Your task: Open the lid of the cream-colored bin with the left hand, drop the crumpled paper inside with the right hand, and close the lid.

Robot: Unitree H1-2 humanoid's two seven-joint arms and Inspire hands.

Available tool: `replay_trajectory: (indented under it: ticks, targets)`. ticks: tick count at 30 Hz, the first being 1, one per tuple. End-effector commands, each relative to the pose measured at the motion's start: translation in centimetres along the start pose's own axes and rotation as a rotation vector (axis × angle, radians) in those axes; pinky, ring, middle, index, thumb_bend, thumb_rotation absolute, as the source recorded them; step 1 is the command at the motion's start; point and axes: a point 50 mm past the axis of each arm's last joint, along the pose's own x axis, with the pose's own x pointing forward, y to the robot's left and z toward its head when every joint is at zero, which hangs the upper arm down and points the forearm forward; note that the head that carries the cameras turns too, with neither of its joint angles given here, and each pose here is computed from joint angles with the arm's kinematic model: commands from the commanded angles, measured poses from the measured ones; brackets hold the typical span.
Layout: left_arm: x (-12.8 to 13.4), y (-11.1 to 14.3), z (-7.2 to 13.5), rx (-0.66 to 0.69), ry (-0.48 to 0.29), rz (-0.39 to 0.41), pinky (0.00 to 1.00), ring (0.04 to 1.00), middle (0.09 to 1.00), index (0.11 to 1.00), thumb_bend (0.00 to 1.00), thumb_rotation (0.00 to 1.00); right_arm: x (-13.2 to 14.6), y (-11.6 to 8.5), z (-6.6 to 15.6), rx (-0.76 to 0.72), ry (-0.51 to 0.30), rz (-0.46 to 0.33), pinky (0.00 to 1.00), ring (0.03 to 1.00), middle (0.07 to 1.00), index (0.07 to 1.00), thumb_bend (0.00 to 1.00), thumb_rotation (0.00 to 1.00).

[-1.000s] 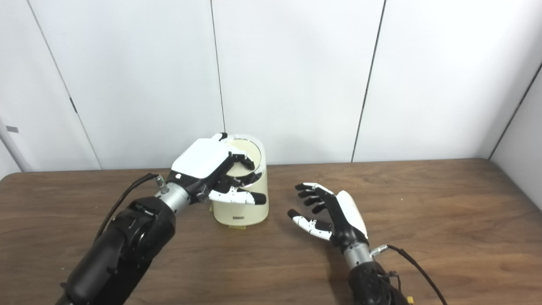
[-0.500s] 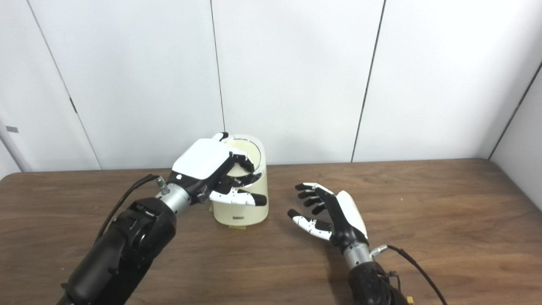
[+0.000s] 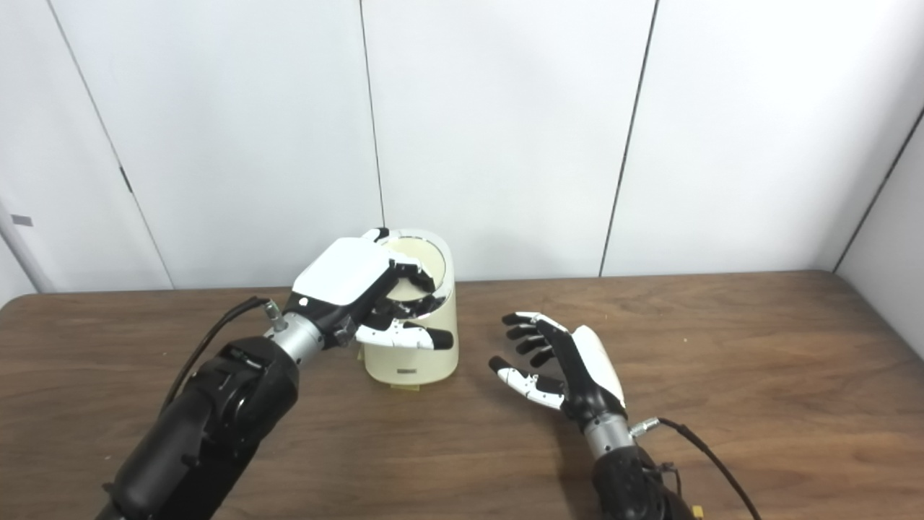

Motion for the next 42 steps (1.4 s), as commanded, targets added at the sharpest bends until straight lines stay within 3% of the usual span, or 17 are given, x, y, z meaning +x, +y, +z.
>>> replay_trajectory:
  ticks: [1, 11, 21, 27, 30, 31, 32, 33, 35, 37, 42]
  targets:
    - [0.3, 1.6, -0.3, 0.033, 0.034, 0.051, 1.0, 0.792, 0.723, 0.694, 0.83, 1.0, 1.7, -1.4, 1.8, 0.003, -0.078, -0.046, 0.53, 0.646, 0.697, 0.732, 0.29, 0.41]
    - [2.0, 6.9, -1.0, 0.019, 0.101, 0.195, 1.0, 0.824, 0.728, 0.722, 0.8, 1.0, 1.7, -1.3, 1.8, -0.008, -0.079, -0.046, 0.53, 0.639, 0.692, 0.729, 0.29, 0.39]
    - [2.9, 8.2, -1.1, 0.033, 0.1, 0.234, 1.0, 0.809, 0.682, 0.725, 0.83, 1.0, 1.8, -1.1, 1.8, -0.012, -0.083, -0.053, 0.51, 0.624, 0.679, 0.719, 0.29, 0.37]
    - [2.5, 8.7, -1.1, 0.015, 0.094, 0.242, 1.0, 0.822, 0.708, 0.726, 0.83, 1.0, 1.7, -1.0, 1.9, -0.009, -0.085, -0.054, 0.52, 0.633, 0.684, 0.722, 0.29, 0.35]
    - [1.7, 8.7, -1.4, -0.042, 0.103, 0.256, 1.0, 0.817, 0.736, 0.746, 0.79, 1.0, 1.7, -1.0, 1.9, -0.012, -0.087, -0.056, 0.52, 0.63, 0.684, 0.719, 0.29, 0.36]
    - [1.3, 8.5, -1.7, -0.087, 0.108, 0.276, 0.95, 0.811, 0.753, 0.754, 0.69, 0.97, 1.7, -1.0, 1.9, -0.012, -0.087, -0.056, 0.53, 0.635, 0.687, 0.72, 0.29, 0.36]
    - [1.0, 8.4, -1.9, -0.119, 0.112, 0.29, 0.81, 0.79, 0.763, 0.757, 0.58, 0.86, 1.7, -1.0, 1.9, -0.013, -0.086, -0.056, 0.53, 0.639, 0.691, 0.721, 0.28, 0.37]
    - [0.7, 8.2, -2.2, -0.149, 0.116, 0.308, 0.76, 0.783, 0.767, 0.758, 0.55, 0.82, 1.7, -1.0, 1.9, -0.016, -0.086, -0.056, 0.53, 0.64, 0.692, 0.721, 0.28, 0.37]
    - [-0.3, 7.3, -3.2, -0.222, 0.112, 0.366, 0.61, 0.728, 0.765, 0.761, 0.43, 0.63, 1.6, -1.1, 1.9, -0.013, -0.087, -0.055, 0.54, 0.646, 0.697, 0.722, 0.28, 0.38]
    - [-1.4, 6.2, -4.1, -0.272, 0.109, 0.409, 0.58, 0.712, 0.762, 0.757, 0.35, 0.52, 1.6, -1.1, 1.8, -0.011, -0.092, -0.057, 0.54, 0.645, 0.695, 0.722, 0.28, 0.38]
    - [-4.4, 3.7, -5.7, -0.322, 0.156, 0.425, 0.61, 0.74, 0.778, 0.761, 0.25, 0.54, 1.4, -1.3, 1.8, -0.013, -0.086, -0.049, 0.54, 0.65, 0.699, 0.727, 0.27, 0.4]
